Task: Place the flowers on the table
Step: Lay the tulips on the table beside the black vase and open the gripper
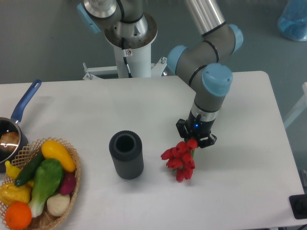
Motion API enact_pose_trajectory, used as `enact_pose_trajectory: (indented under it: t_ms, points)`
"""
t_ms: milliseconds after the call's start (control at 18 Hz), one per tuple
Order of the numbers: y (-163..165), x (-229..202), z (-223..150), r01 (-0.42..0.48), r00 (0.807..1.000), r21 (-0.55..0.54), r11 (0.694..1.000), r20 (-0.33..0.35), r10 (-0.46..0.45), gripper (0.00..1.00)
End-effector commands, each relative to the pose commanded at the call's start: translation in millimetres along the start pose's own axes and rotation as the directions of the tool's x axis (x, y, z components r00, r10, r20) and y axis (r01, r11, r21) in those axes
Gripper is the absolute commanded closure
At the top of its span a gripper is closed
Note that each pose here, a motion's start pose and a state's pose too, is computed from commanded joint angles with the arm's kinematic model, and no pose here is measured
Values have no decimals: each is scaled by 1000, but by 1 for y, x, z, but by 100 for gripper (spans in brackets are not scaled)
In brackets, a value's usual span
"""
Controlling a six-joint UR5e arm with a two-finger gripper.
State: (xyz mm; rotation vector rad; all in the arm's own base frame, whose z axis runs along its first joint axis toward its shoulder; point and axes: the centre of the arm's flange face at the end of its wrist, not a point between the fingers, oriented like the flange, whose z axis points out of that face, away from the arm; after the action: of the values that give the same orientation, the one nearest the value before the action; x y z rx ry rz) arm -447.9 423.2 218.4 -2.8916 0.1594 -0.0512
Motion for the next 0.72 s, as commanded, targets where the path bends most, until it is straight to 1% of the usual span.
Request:
enact_pose_trajectory:
  t_ms: [56,111,167,222,278,389,556,722]
  points:
    - [0,-1,1,0,1000,0,1000,0,0,70]
    - [1,-2,0,1,1000,-1,1000,3,-1,56]
    - [1,-3,-2,1,1000,1,1000,7,-2,34]
    - [0,-7,-9,-1,1000,6,1000,24,1,5]
    - [-2,-10,-16,2,999,11,1000,35,-2,0]
    - [-4,-11,-30,15,998,21,1000,59,-17,0]
    - [0,-18,-51,63,993,39,997,93,-67,0]
    - [-1,-21,-60,107,988,50,993,109,-112,0]
